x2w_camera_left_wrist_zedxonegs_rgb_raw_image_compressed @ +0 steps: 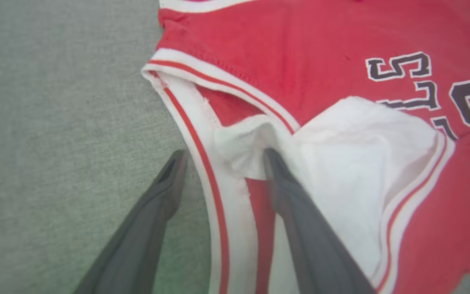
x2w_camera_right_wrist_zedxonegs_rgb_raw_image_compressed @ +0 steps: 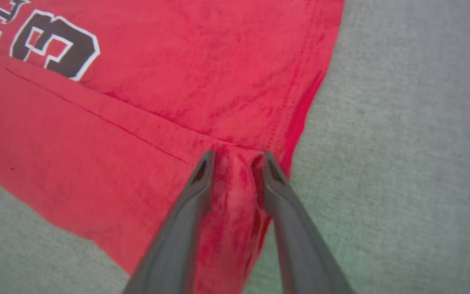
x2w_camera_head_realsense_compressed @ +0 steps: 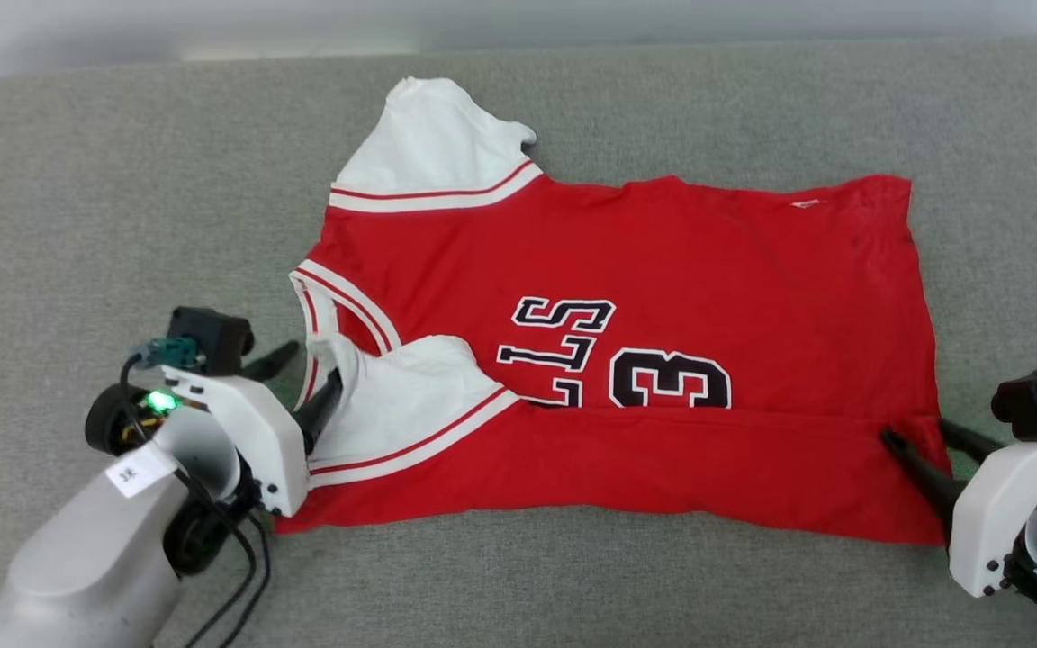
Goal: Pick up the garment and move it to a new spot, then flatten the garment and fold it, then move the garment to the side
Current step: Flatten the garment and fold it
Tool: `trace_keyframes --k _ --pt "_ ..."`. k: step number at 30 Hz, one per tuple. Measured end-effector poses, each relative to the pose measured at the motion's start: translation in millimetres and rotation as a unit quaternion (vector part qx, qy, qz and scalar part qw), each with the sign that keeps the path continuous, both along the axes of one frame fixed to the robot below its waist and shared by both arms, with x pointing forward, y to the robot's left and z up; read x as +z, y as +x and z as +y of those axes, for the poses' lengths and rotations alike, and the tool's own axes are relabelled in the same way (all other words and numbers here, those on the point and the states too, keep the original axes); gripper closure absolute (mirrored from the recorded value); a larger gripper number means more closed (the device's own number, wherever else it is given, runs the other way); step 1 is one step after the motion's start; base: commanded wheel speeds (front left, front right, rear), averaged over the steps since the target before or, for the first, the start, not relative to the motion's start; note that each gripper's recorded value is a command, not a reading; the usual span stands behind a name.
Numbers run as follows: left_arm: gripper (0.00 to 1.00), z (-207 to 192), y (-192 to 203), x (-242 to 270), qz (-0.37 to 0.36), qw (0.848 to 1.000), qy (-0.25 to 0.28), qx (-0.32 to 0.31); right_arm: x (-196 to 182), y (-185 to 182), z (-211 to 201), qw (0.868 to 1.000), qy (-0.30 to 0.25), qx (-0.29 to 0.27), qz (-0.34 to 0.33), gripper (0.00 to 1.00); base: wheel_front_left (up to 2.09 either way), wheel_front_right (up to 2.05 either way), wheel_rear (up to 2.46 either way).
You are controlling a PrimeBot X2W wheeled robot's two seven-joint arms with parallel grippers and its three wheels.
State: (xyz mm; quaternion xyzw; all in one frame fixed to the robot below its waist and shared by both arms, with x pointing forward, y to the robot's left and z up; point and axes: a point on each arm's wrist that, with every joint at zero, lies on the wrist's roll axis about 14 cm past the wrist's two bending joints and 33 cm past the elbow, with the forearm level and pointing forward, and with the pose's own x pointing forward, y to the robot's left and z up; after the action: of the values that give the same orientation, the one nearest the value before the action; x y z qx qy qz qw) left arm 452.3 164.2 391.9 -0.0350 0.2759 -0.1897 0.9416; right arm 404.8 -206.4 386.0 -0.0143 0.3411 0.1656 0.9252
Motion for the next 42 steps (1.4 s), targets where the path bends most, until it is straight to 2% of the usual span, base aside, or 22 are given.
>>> trace_keyframes --k 7,12,15,20,30,35,40,41,42 --pt "0.0 18.0 15.1 63.3 -0.054 0.998 0.036 -0.012 33.9 8.5 3.3 0.998 0.004 0.007 -0.056 0.0 0.0 0.0 0.0" --pt "0.0 28.0 10.7 85.8 -0.016 0.997 0.075 -0.031 47.7 11.4 11.2 0.997 0.003 0.019 -0.078 0.0 0.0 0.0 0.0" --pt "0.0 25.6 6.7 91.5 0.024 0.996 0.077 -0.042 49.9 10.3 15.9 0.997 0.005 0.022 -0.08 0.0 0.0 0.0 0.0" --pt "0.0 25.3 -16.2 71.0 0.133 0.984 0.098 -0.068 51.7 7.3 19.9 0.997 0.006 0.025 -0.079 0.0 0.0 0.0 0.0" --pt "0.0 23.5 -56.5 16.6 0.281 0.942 0.146 -0.108 49.6 2.3 20.0 0.997 0.006 0.021 -0.072 0.0 0.0 0.0 0.0" --pt "0.0 24.0 -74.4 -10.7 0.325 0.923 0.163 -0.124 48.3 3.2 15.5 0.997 0.005 0.014 -0.07 0.0 0.0 0.0 0.0" --pt "0.0 19.4 -78.3 -19.6 0.336 0.92 0.155 -0.13 45.9 1.3 12.9 0.998 0.006 0.008 -0.065 0.0 0.0 0.0 0.0" --pt "0.62 19.6 -78.3 -19.9 0.335 0.92 0.155 -0.129 48.1 2.9 12.5 0.998 0.005 0.008 -0.068 0.0 0.0 0.0 0.0" --pt "1.0 19.2 -78.4 -20.0 0.334 0.921 0.154 -0.129 51.5 5.1 12.0 0.997 0.004 0.009 -0.073 0.0 0.0 0.0 0.0"
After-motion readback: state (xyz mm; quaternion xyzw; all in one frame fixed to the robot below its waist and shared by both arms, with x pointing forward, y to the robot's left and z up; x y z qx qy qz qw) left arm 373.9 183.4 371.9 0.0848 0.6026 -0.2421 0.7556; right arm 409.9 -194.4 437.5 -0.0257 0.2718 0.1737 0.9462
